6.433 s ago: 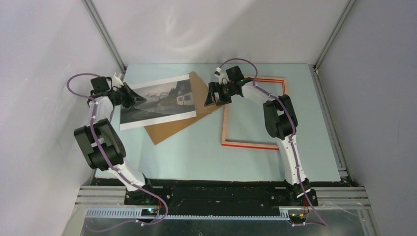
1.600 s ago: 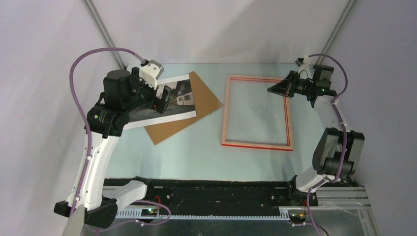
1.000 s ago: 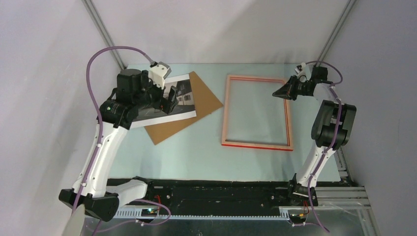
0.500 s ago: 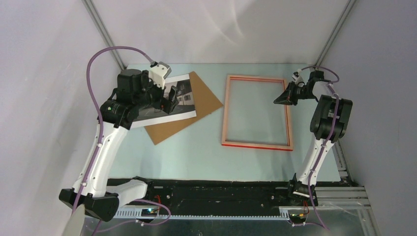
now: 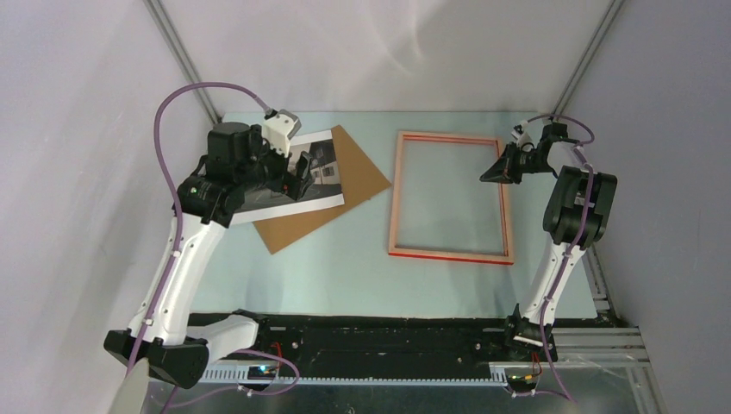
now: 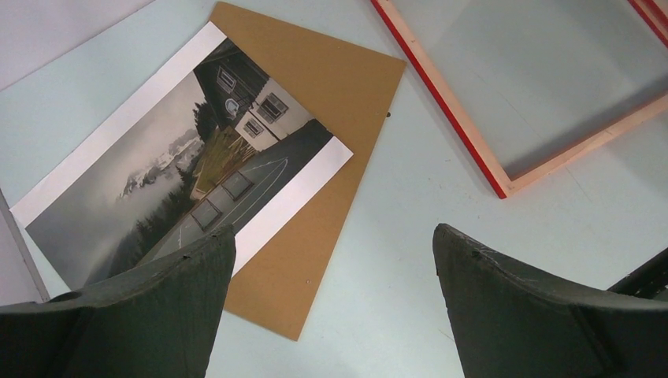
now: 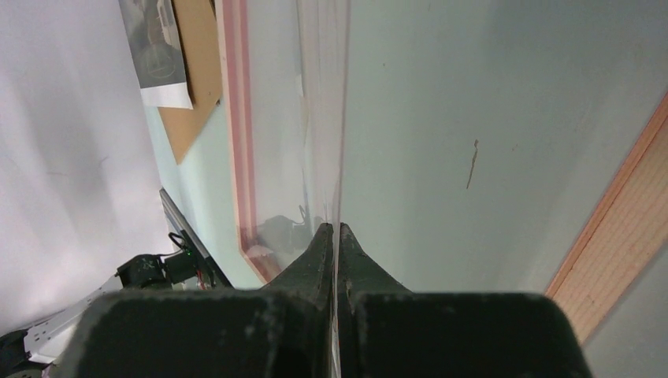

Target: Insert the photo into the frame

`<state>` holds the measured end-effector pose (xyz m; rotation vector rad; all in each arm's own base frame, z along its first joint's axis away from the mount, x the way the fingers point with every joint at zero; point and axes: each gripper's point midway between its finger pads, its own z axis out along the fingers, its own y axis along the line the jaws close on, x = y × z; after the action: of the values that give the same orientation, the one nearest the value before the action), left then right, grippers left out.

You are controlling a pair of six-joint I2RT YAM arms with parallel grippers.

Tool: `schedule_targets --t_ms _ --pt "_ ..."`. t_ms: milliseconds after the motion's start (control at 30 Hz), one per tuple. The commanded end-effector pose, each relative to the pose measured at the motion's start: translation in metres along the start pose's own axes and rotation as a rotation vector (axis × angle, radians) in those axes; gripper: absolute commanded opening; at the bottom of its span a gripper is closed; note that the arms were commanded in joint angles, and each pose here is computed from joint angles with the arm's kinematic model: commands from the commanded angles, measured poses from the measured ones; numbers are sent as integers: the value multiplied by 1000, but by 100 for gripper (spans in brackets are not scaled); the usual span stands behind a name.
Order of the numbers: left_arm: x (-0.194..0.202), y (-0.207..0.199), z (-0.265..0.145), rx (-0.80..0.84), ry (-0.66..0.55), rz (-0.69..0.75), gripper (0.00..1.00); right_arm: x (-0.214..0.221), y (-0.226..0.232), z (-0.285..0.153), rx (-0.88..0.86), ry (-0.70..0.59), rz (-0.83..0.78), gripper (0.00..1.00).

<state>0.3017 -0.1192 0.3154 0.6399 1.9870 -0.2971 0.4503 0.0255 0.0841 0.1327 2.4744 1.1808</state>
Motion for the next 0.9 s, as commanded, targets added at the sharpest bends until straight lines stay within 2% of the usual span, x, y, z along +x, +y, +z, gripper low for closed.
schedule_targets --t_ms 0,867 --pt "-10 -2 -1 10 -41 -1 100 -12 0 -5 13 -47 -31 0" --pt "-5 -2 4 15 -26 -3 100 -23 -14 -8 37 -75 -32 0"
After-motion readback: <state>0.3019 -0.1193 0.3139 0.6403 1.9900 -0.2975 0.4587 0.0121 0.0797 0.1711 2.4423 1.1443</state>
